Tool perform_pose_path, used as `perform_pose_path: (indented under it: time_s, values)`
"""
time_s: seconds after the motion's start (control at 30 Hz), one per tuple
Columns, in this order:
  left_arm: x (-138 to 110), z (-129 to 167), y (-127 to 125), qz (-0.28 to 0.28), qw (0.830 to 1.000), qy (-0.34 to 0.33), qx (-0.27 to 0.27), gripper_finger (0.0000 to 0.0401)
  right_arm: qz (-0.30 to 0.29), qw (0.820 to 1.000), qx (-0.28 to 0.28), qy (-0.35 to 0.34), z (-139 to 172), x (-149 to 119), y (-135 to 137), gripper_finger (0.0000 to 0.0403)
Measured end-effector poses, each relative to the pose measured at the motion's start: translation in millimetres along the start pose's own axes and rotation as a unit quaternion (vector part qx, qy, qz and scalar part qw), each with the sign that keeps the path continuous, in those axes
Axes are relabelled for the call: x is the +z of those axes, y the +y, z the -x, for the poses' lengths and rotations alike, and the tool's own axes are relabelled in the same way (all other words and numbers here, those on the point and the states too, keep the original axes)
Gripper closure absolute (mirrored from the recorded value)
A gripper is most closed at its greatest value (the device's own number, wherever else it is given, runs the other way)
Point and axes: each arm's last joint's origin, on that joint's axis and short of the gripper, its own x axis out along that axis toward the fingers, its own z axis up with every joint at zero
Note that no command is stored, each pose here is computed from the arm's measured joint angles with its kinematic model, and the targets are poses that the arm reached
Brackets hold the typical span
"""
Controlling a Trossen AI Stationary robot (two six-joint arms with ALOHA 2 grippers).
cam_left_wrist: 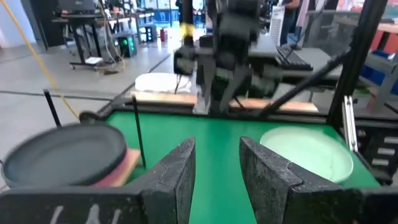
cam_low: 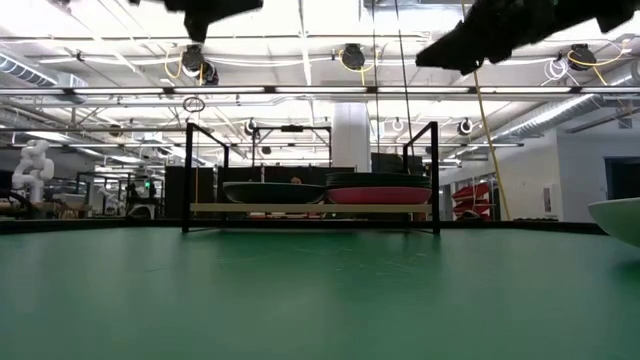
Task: Place and stack plates onto a shelf
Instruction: Stack the light green plate on top of the white plate on the shelf
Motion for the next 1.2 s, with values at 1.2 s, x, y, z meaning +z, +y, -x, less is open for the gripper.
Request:
perform_pose_path:
  time_s: [1.2]
  values:
    - [-30,8,7,0.07,0.995,-0.071,0.009,0.0272,-0.137,0.892,0.181,0.392,-17,-42,9,0.0314]
